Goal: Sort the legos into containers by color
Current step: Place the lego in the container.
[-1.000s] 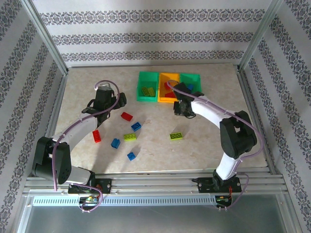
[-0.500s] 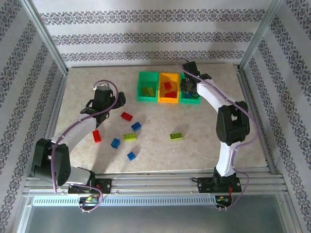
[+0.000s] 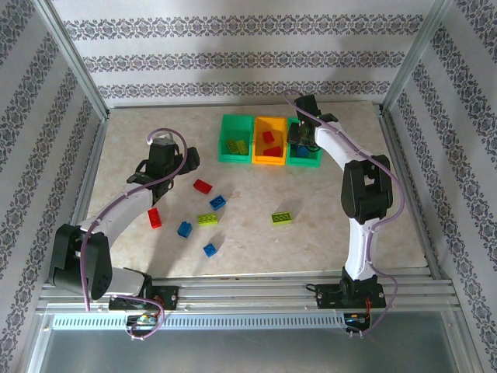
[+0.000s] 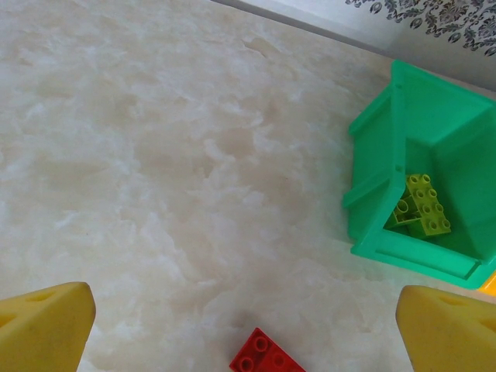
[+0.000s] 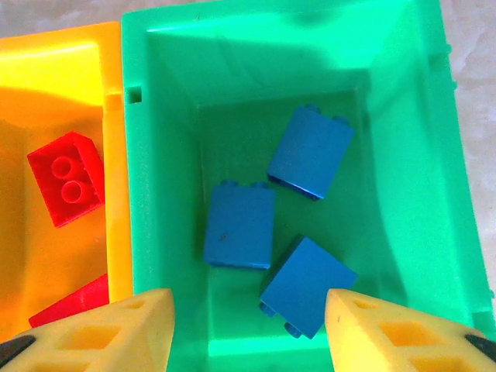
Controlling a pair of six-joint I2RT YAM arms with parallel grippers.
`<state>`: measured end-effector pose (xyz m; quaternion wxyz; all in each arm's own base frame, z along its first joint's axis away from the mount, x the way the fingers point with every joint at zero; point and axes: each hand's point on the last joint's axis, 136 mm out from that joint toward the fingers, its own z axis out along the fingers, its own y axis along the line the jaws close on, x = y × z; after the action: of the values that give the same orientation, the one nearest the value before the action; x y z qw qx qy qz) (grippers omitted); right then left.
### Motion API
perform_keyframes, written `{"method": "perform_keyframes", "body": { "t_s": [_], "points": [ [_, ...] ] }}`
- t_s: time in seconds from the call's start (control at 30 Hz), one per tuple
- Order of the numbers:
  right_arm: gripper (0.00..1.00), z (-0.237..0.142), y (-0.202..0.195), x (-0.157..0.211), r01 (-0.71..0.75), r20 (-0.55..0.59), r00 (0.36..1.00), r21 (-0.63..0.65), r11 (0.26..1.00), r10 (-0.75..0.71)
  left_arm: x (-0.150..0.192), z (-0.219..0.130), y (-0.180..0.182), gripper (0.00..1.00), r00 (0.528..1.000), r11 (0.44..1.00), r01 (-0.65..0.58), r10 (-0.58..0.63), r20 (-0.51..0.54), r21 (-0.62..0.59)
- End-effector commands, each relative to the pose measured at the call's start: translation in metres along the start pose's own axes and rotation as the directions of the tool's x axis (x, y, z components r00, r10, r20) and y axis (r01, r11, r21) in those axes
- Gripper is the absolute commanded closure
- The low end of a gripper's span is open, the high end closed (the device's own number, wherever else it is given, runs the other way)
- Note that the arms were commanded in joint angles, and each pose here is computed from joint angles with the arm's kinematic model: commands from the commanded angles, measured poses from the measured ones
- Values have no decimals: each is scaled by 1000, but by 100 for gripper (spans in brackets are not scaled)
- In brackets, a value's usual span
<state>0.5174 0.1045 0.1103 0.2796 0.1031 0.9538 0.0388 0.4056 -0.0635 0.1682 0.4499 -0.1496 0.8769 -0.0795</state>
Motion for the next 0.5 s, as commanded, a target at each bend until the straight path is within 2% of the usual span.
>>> {"method": "perform_keyframes", "body": {
  "t_s": [0.0, 0.3, 0.47],
  "points": [
    [46, -9, -1, -7, -3, 19, 1000, -14, 1000, 3, 1, -3, 7, 0, 1000, 1000, 11, -11, -6, -13],
    [44, -52, 0, 8, -7, 52, 999, -28, 1000, 8, 0, -5, 7, 0, 1000, 1000, 11, -11, -4, -12],
    [40, -77, 19, 53, 34, 47, 998, -33, 999, -32, 0, -6, 10, 0, 1000, 1000, 16, -16, -6, -17]
  ]
}}
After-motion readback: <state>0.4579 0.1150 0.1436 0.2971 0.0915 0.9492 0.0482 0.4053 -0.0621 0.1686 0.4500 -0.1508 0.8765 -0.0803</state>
